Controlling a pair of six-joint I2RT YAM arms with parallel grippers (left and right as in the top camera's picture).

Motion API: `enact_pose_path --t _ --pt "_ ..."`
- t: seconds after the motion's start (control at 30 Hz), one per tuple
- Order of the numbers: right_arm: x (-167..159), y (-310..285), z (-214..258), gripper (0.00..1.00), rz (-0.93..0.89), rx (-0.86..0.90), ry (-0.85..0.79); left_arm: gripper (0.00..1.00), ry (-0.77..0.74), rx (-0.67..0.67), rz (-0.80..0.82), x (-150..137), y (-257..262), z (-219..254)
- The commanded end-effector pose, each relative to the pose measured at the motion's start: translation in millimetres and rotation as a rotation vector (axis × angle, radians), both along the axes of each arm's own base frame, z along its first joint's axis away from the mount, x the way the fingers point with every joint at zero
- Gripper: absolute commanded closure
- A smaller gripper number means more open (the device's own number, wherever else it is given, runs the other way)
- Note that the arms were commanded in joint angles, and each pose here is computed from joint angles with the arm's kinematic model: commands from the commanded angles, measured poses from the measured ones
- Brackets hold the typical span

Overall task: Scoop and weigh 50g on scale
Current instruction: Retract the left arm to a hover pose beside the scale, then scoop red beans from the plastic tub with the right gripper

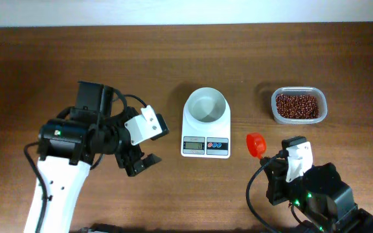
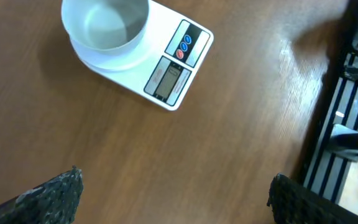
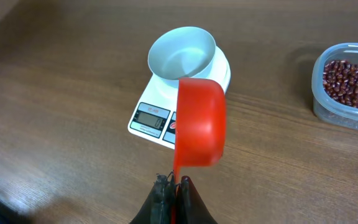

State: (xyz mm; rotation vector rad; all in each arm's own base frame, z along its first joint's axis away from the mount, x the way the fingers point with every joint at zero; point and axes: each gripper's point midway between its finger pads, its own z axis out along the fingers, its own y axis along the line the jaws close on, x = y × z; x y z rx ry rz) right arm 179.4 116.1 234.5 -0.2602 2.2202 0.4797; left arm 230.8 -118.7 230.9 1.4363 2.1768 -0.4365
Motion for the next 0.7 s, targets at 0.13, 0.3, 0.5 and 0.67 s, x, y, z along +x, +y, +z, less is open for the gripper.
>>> enact_pose_path --t 0.13,0.3,0.5,0.67 --pt "0 0 10 0.96 0.008 0.007 -0.029 0.01 -0.01 -0.057 -0.023 3 -8 -3" --pt "2 -4 9 0.96 -0.011 -0.017 -0.035 0.01 0.002 -0.055 -0.023 0 -8 -4" --pt "23 -22 11 0.96 -0.117 -0.205 0.039 0.01 0.003 -0.055 -0.023 0 -8 -4" --pt "90 -80 4 0.96 -0.373 -0.407 0.247 0.01 0.003 -0.055 -0.023 0 -8 -4"
